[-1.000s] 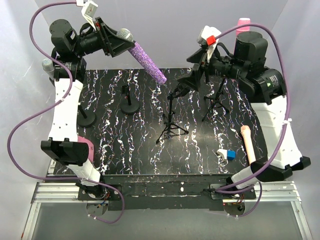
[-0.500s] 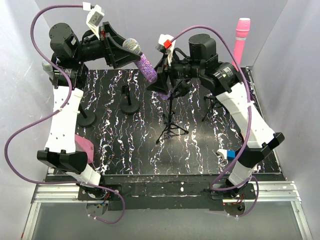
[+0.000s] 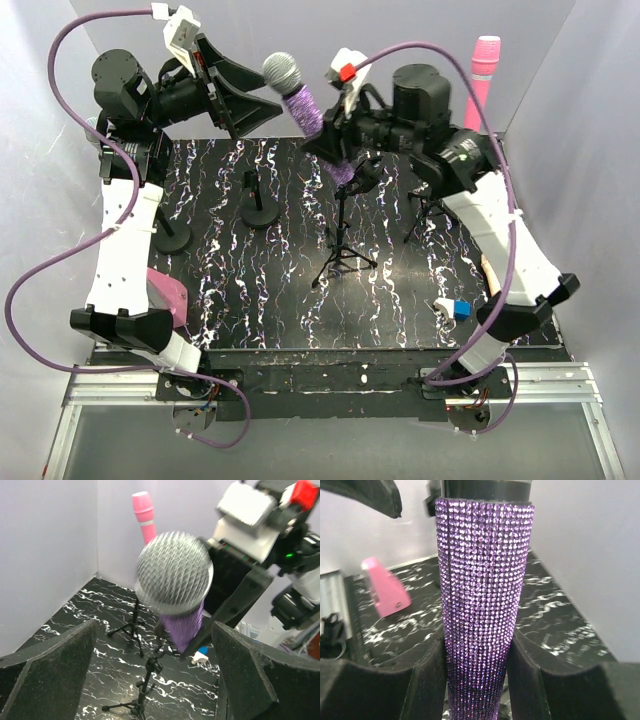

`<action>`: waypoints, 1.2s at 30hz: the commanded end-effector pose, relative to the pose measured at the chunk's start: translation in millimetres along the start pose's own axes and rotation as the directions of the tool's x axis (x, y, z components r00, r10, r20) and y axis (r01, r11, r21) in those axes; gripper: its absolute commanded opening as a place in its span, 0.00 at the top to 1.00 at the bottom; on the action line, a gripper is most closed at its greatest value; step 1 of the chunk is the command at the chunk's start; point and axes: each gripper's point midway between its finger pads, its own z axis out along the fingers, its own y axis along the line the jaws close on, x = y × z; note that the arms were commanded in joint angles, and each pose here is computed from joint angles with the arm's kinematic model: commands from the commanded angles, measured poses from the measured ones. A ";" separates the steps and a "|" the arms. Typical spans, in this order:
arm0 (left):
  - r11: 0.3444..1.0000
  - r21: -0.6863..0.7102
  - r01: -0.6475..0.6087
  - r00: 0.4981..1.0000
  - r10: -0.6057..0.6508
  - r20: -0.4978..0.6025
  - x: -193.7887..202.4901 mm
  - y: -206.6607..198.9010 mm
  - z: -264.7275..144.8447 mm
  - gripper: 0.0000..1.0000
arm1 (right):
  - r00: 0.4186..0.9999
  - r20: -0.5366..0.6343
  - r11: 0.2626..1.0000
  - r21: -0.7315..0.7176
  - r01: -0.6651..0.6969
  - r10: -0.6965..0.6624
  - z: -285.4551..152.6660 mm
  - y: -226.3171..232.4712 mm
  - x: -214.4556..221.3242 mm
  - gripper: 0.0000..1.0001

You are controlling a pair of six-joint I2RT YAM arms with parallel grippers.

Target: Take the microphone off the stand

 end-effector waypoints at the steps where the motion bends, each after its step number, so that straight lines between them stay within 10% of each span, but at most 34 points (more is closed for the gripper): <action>1: 0.994 -0.103 -0.048 0.997 0.054 0.055 -15.8 5.9 -4.1 0.02 | 0.956 0.245 0.944 0.321 0.076 -0.160 -93.2 -37.0 -97.1 0.99; 10: 0.992 -0.124 -0.007 1.000 0.010 0.021 7.8 30.6 1.4 0.02 | 0.996 0.059 0.672 0.741 -0.001 -0.064 -269.2 -80.6 -5.8 0.99; 17: 0.988 -0.152 0.023 1.000 -0.023 0.006 24.5 49.2 3.4 0.02 | 0.935 -0.133 0.346 0.938 0.011 0.330 -371.7 -34.3 140.6 0.99; 36: 0.979 -0.195 0.064 0.997 -0.072 -0.032 46.3 54.0 -3.2 0.02 | 0.665 -0.363 0.494 0.869 -0.011 0.653 -348.7 -60.9 357.1 0.99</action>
